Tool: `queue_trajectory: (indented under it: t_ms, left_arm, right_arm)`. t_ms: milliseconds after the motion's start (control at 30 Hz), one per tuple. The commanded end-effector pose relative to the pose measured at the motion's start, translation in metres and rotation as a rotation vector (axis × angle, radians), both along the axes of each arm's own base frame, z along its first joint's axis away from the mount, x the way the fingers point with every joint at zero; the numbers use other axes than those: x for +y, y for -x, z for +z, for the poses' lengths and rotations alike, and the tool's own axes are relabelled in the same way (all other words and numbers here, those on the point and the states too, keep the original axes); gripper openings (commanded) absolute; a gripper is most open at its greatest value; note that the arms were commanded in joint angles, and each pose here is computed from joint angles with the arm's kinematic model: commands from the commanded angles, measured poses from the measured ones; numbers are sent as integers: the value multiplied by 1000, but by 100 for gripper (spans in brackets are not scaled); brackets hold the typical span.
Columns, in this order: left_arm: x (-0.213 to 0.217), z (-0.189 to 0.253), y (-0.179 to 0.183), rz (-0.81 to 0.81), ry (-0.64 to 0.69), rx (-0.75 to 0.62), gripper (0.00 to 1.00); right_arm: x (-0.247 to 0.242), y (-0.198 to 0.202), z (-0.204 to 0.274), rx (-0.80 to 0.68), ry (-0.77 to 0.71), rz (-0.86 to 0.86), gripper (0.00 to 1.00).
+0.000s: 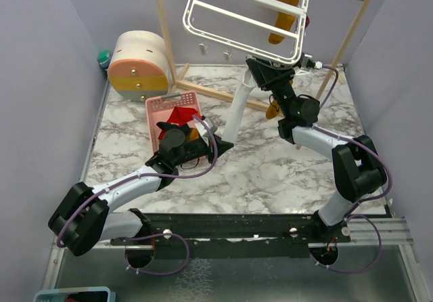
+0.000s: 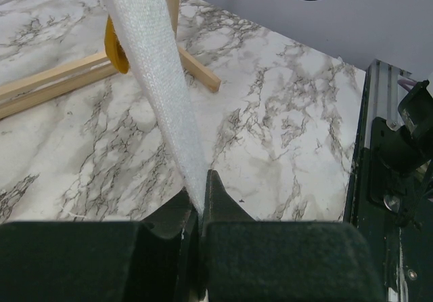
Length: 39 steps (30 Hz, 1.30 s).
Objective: Remove the socks clipped to the hanger
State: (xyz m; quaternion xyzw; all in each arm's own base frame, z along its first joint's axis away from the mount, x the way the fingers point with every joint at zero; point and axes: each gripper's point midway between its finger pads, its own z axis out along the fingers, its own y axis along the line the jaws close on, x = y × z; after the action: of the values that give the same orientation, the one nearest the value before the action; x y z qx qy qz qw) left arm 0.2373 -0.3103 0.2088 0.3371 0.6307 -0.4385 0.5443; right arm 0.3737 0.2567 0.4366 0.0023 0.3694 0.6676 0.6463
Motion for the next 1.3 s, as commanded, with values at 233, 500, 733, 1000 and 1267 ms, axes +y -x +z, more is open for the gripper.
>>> queue_trajectory:
  t_ms: [233,500,733,1000,1267]
  left_arm:
    - [0,-1,8,-21,-6,25,0]
    - [0,2,8,-18,3,27,0]
    - [1,3,9,-16,3,26,0]
    - [0,2,9,-20,0,29,0]
    - [-1,1,9,-25,-4,36,0]
  right_arm:
    - [-9,22,28,-130,-79,7,1]
    - [-1,20,27,-116,-69,61,14]
    - [-3,20,24,-118,-97,67,39]
    - [-9,19,11,-73,-127,47,53]
    - [-12,22,8,-54,-121,26,65]
